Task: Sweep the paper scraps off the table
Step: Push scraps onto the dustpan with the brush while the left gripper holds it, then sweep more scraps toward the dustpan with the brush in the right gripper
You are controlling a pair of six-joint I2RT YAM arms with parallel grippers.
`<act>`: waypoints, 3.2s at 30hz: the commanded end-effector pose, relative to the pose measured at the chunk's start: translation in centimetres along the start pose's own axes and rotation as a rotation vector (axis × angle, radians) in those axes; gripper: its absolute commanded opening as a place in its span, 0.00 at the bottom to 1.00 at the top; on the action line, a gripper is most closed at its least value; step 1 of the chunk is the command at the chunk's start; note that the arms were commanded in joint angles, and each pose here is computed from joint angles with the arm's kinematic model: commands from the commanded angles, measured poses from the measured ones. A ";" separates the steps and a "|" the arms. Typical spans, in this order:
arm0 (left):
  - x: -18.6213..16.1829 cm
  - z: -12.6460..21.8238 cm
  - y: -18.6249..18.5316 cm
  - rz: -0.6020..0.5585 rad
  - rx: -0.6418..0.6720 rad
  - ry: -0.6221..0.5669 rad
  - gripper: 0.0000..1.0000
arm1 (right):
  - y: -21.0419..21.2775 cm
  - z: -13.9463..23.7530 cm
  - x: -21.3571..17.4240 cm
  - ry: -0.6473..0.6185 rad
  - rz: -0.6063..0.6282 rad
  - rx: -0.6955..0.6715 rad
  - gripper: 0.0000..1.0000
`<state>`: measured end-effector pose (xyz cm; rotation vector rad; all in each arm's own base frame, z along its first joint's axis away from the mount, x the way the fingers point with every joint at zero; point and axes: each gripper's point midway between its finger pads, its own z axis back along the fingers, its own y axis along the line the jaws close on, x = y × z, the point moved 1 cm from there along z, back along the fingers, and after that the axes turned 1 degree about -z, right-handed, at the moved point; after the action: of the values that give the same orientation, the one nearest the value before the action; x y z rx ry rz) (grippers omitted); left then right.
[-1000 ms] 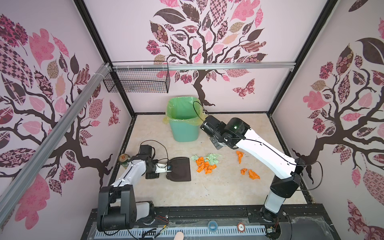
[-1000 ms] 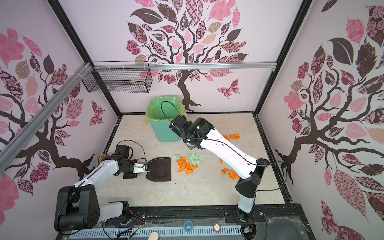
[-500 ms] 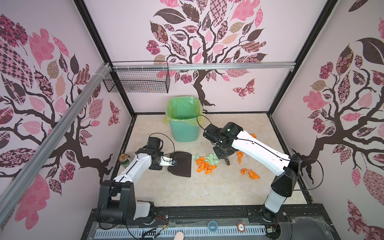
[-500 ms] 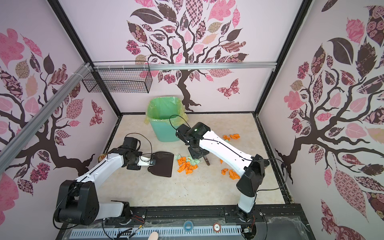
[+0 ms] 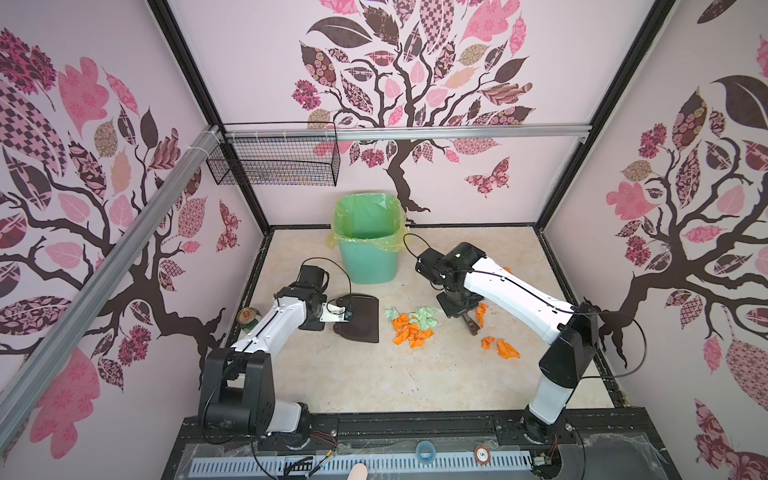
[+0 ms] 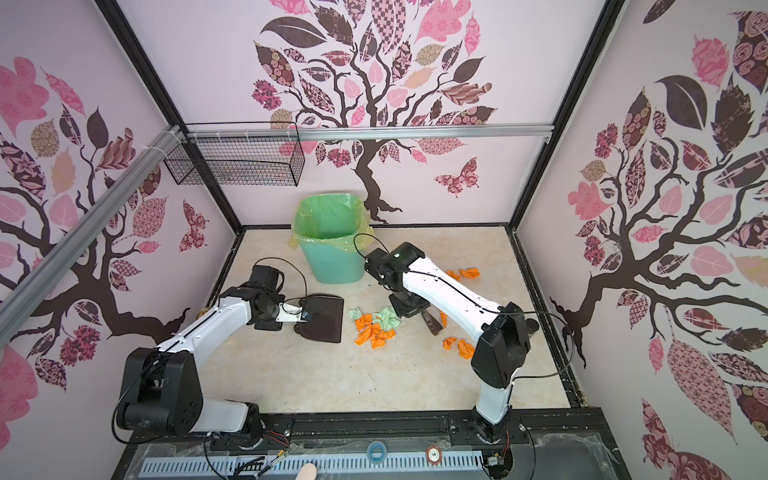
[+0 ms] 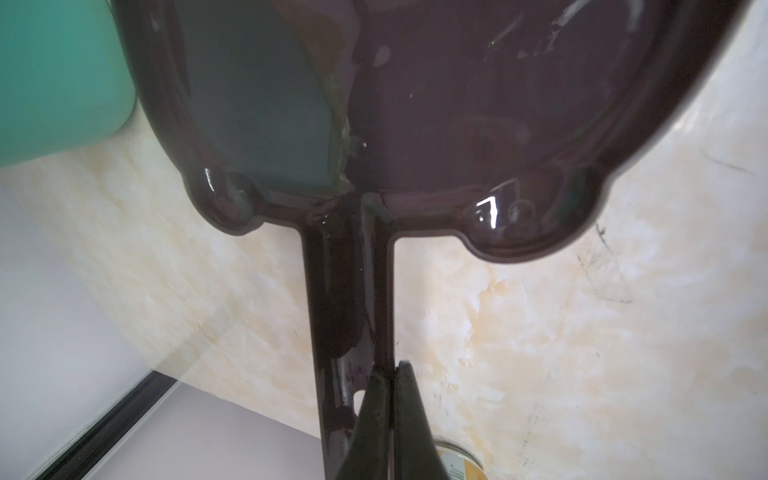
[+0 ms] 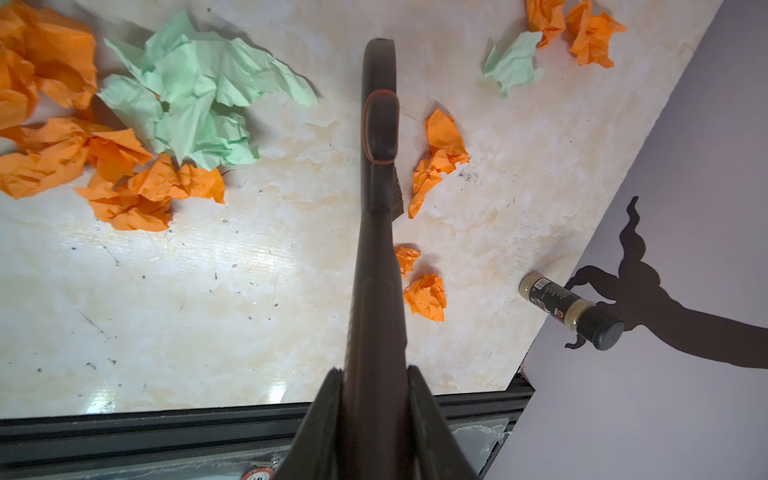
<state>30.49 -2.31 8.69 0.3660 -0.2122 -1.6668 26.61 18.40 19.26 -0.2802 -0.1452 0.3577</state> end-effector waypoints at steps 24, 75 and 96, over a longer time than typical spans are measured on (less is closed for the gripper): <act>4.4 -0.4 -5.5 0.035 -0.109 -0.082 0.00 | 12.8 3.3 2.1 0.052 0.130 0.501 0.00; 2.7 3.0 -11.0 0.027 -0.099 -0.181 0.00 | 2.7 4.0 -7.1 0.040 -0.060 0.320 0.00; 4.7 1.5 -12.3 0.003 -0.143 -0.173 0.00 | 13.8 5.0 -5.3 0.095 -0.002 0.556 0.00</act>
<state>18.14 -5.37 5.69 0.1256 -0.2336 -1.7186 16.99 26.69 20.37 0.1349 -0.0095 0.3732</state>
